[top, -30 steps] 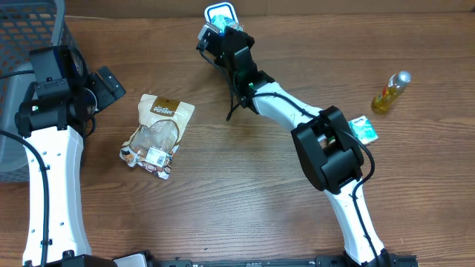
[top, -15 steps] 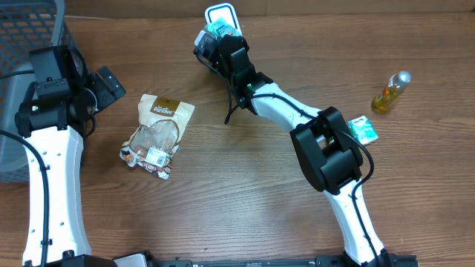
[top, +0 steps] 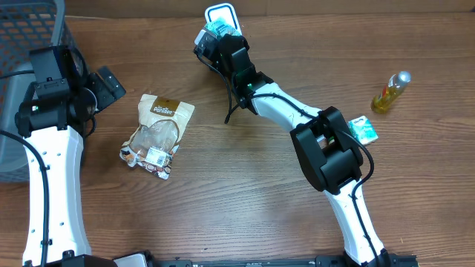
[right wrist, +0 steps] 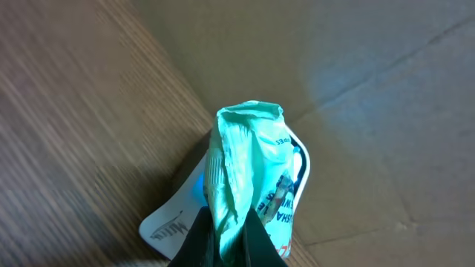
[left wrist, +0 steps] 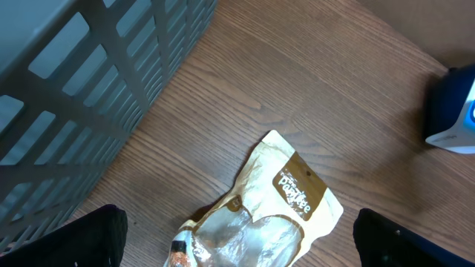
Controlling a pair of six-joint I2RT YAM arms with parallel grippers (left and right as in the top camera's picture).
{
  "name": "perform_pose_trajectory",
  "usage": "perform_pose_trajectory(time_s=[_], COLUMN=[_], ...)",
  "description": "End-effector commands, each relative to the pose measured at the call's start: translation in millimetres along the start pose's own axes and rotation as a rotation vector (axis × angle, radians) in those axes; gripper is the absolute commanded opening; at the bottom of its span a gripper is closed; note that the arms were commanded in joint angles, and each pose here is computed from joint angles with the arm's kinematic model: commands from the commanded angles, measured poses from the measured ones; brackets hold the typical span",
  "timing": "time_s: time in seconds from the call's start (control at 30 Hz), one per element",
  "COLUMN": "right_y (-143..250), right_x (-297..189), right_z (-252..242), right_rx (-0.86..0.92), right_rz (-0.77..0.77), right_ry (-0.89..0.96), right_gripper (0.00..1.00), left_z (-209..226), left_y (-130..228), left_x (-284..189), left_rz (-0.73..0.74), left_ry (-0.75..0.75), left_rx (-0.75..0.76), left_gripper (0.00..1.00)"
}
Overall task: Scan the item barcode
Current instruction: 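Hold the mint-green pouch in front of the white scanner window, then carry the pouch back down and right with the right gripper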
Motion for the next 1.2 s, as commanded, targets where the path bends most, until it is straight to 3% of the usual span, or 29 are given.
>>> perform_pose_trajectory(time_s=[0.0, 0.3, 0.5, 0.7, 0.83, 0.97, 1.07, 1.17], right_y=[-6, -54, -53, -8, 38, 93, 120, 145], right_x=[-2, -57, -105, -162, -197, -227, -234, -233], right_z=[-19, -73, -87, -35, 6, 39, 48, 46], right_rx=[0.03, 0.256, 0.431, 0.652, 0.814, 0.816, 0.79, 0.742], right_rz=[0.011, -0.01, 0.093, 0.389, 0.687, 0.956, 1.036, 1.079], right_ry=[0.085, 0.078, -0.035, -0.4, -0.569, -0.624, -0.594, -0.508], right_gripper=[0.04, 0.04, 0.04, 0.04, 0.04, 0.04, 0.13, 0.14], left_z=[-1, -1, -1, -1, -1, -1, -1, -1], left_y=[-9, -9, -9, -9, -9, -9, -9, -9], left_x=[-7, -7, -7, -7, -7, -7, -7, -7], left_rz=[-0.032, -0.032, -0.032, -0.032, -0.032, -0.032, -0.032, -0.032], left_ry=[-0.003, -0.003, -0.003, -0.003, -0.003, -0.003, -0.003, -0.003], left_rx=[0.015, 0.015, 0.015, 0.015, 0.015, 0.015, 0.015, 0.015], left_gripper=[1.0, 0.99, 0.99, 1.0, 0.99, 1.0, 0.99, 1.0])
Point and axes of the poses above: each gripper's point midway between its finger pads, its own x axis out along the fingers, its own z axis along the line the jaws close on, y = z × x, the point moved 1 cm from there along -x, back along the fingers
